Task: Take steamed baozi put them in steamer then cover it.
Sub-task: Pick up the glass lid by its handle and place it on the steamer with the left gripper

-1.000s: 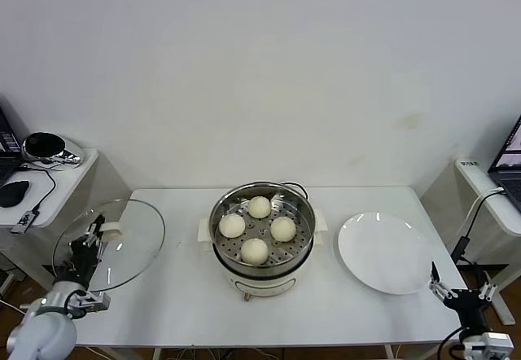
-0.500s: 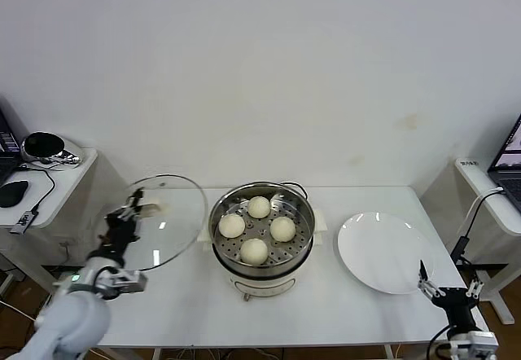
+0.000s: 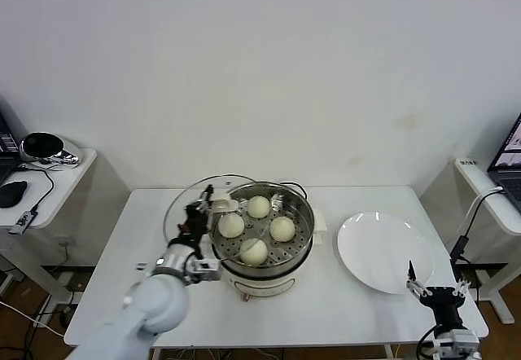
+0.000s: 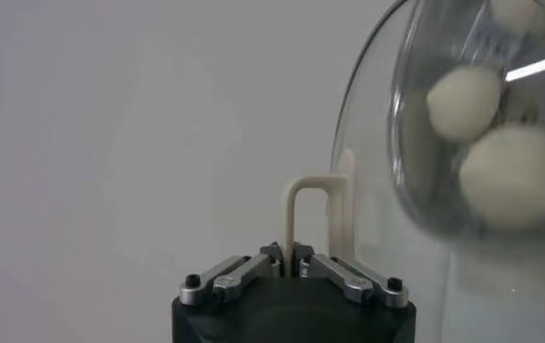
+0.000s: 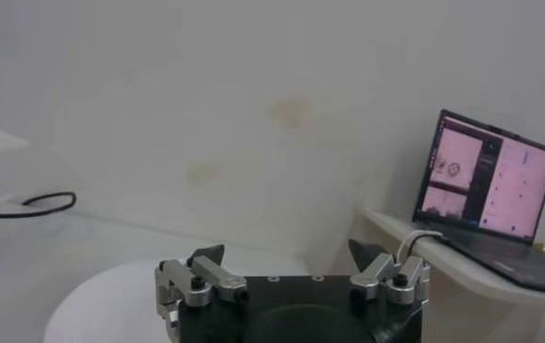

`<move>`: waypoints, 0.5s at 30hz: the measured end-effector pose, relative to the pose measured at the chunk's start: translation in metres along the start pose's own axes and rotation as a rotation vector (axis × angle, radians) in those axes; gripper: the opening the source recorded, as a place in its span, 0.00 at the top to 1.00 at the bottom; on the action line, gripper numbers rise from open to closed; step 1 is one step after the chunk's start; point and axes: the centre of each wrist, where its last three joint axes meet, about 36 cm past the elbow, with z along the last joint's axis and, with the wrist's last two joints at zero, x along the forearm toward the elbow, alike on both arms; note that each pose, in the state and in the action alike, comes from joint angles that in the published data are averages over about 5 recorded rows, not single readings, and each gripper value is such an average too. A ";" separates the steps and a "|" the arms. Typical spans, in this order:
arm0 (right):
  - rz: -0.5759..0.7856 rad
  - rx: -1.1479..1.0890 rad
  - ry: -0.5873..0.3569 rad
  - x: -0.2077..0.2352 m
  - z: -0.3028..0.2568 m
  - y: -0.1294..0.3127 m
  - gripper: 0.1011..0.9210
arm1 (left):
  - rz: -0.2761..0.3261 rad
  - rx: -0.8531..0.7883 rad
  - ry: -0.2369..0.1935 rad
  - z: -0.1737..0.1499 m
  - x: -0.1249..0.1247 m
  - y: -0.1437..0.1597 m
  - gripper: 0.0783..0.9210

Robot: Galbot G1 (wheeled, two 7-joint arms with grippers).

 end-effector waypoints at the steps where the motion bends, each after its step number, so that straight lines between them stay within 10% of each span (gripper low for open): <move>1: 0.000 0.002 0.000 0.000 0.000 0.000 0.12 | 0.001 -0.005 -0.006 -0.006 -0.003 -0.002 0.92; 15: -0.001 0.019 0.002 0.001 0.003 0.003 0.12 | 0.012 -0.069 -0.037 -0.059 -0.032 -0.028 0.92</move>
